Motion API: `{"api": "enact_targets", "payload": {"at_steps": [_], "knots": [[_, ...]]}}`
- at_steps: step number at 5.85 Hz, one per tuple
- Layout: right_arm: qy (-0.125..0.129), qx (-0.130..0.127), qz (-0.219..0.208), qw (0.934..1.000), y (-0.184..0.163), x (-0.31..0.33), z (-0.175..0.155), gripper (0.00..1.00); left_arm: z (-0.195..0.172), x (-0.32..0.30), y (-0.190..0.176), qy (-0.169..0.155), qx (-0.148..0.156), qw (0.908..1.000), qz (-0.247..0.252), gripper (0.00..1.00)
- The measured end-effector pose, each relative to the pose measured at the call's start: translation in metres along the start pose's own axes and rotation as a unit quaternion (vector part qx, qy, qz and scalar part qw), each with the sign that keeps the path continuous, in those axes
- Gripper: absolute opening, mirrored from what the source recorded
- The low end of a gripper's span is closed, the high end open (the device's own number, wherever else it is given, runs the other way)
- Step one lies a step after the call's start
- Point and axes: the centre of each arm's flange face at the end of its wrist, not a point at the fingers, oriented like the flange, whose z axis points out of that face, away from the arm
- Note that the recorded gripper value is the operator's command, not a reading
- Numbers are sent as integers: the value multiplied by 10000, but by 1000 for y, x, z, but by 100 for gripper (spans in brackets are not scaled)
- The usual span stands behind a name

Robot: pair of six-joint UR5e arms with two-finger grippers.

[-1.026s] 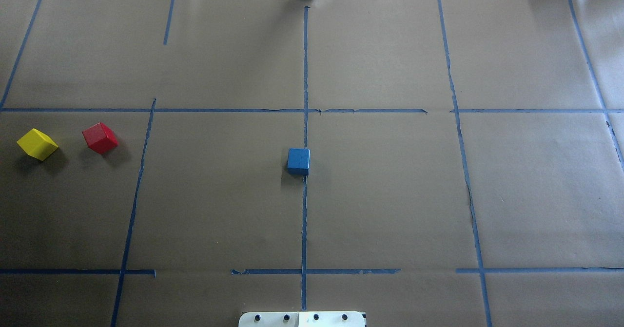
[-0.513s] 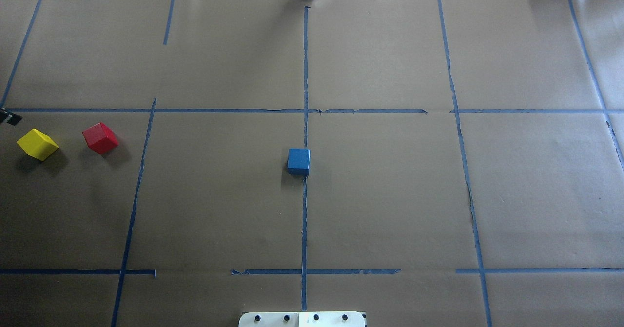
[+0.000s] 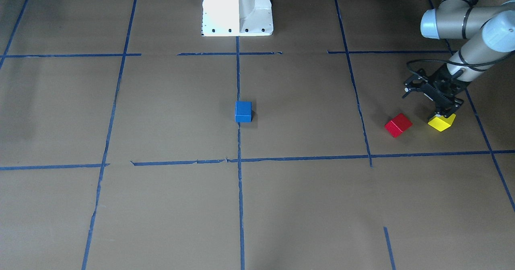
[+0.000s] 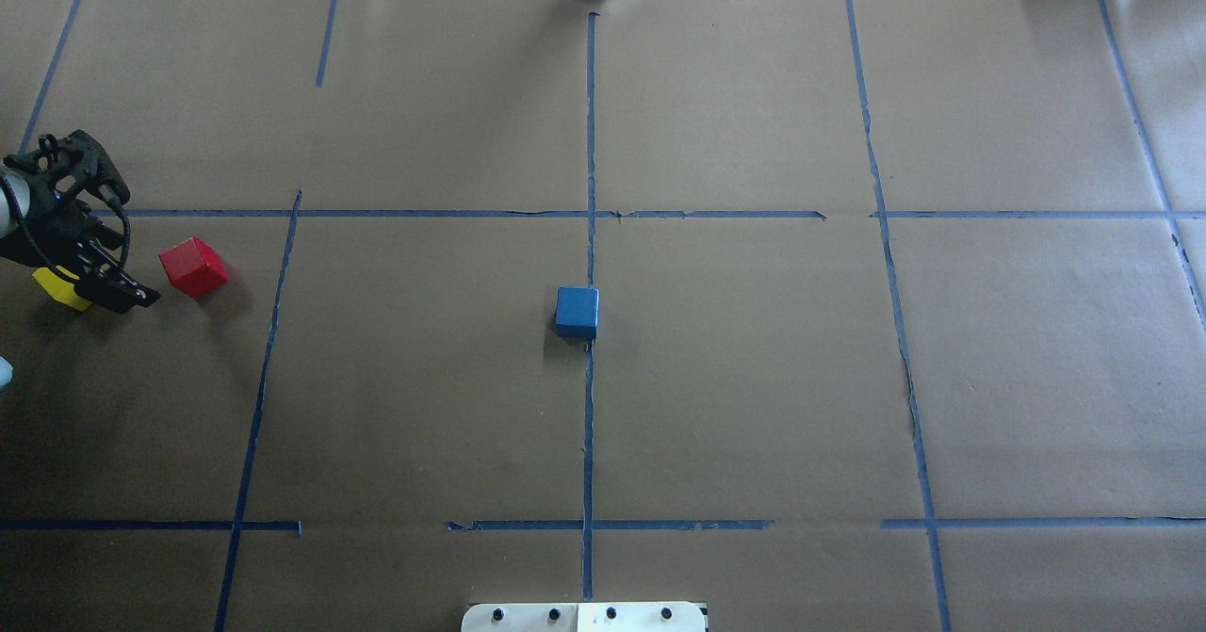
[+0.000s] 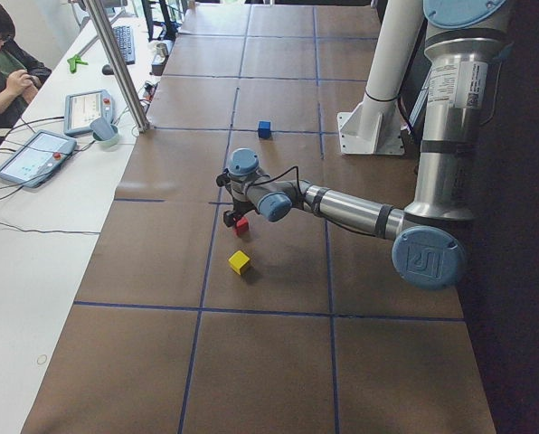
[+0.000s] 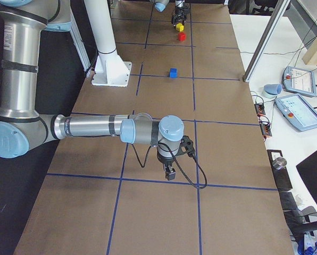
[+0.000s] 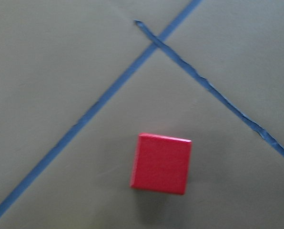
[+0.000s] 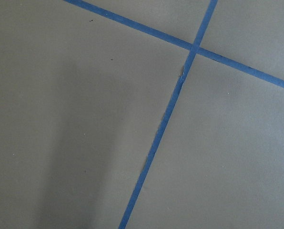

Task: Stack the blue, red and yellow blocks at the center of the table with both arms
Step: 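Reach the left gripper down over the red block and grasp it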

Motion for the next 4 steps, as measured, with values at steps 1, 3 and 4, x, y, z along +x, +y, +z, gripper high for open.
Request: {"api": "enact_targets", "payload": {"at_steps": [1, 3, 4], "knots": [[1, -7, 4, 10000, 0, 1, 1, 100, 13, 5, -2, 33, -67, 10000, 64, 100], [-6, -16, 9, 10000, 1, 1, 2, 100, 27, 1, -19, 48, -86, 9999, 132, 100], [-8, -16, 10, 10000, 1, 1, 2, 100, 29, -1, -25, 49, -78, 9999, 145, 100]]}}
